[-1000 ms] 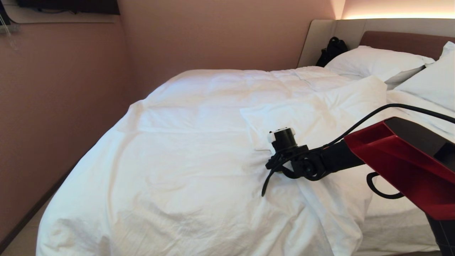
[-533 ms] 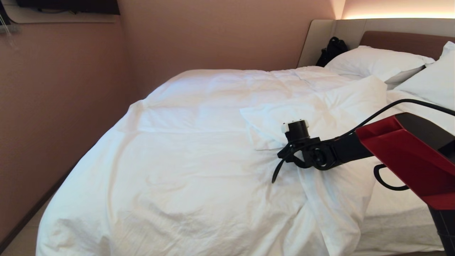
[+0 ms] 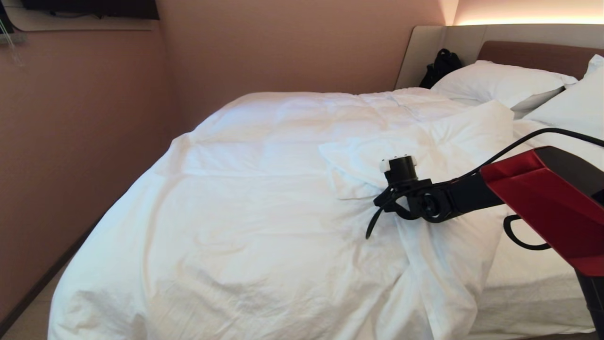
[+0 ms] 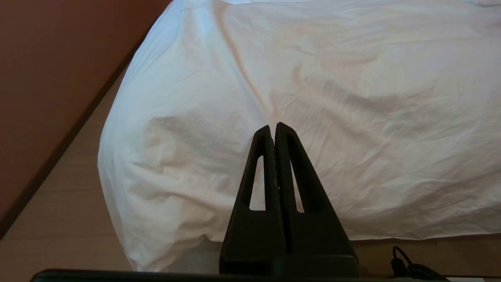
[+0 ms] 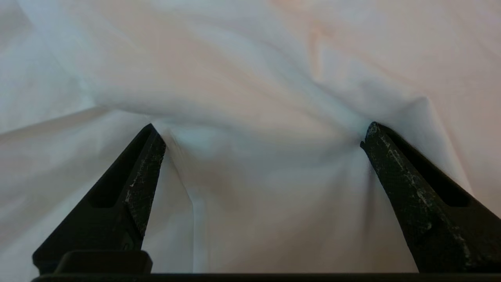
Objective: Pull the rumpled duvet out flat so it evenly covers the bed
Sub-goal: Flatten the corners of the folded blanket
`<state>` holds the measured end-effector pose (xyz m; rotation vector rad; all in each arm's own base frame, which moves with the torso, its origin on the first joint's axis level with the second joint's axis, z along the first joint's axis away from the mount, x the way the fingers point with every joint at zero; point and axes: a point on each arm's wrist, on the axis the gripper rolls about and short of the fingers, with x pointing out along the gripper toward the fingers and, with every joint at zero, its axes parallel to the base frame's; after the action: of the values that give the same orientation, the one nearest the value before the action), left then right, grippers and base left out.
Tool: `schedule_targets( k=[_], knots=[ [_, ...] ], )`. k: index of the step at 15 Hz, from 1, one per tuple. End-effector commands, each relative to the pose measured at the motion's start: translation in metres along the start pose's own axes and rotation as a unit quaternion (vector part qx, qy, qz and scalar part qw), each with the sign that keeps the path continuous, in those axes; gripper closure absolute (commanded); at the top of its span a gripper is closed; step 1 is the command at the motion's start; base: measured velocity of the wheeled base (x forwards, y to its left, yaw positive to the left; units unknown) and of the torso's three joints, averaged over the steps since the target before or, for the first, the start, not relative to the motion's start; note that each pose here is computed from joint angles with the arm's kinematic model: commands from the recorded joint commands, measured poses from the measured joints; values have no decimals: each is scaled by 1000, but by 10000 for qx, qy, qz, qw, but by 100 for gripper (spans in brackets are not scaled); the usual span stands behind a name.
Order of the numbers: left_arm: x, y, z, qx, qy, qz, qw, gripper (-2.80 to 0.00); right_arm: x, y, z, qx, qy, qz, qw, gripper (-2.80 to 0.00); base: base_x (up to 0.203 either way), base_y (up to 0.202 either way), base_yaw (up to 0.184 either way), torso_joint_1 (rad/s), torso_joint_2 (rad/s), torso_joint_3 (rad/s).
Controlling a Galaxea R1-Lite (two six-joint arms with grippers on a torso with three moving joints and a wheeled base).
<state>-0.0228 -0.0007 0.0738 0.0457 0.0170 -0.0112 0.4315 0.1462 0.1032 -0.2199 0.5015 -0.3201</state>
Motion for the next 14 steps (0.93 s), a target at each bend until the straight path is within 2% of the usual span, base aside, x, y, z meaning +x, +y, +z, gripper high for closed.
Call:
schedule_targets(
  k=[1,4,8,12,14],
  knots=[
    [0,0,0,0,-2,1,10000,0,-17,3,3,-26,-76,105,9999,-280,0,0,0,0,0,0],
    [0,0,0,0,-2,1,10000,0,-35,12,-5,-271,-87,273,9992,-280,0,0,0,0,0,0],
    [0,0,0,0,-2,1,10000,0,-33,13,-10,-627,-233,-156,9976,-280,0,0,0,0,0,0],
    [0,0,0,0,-2,1,10000,0,-25,16,-23,-1137,-487,-488,9911,-280,0,0,0,0,0,0],
    [0,0,0,0,-2,1,10000,0,-18,22,-27,-1259,-878,-631,9861,-280,0,0,0,0,0,0]
  ],
)
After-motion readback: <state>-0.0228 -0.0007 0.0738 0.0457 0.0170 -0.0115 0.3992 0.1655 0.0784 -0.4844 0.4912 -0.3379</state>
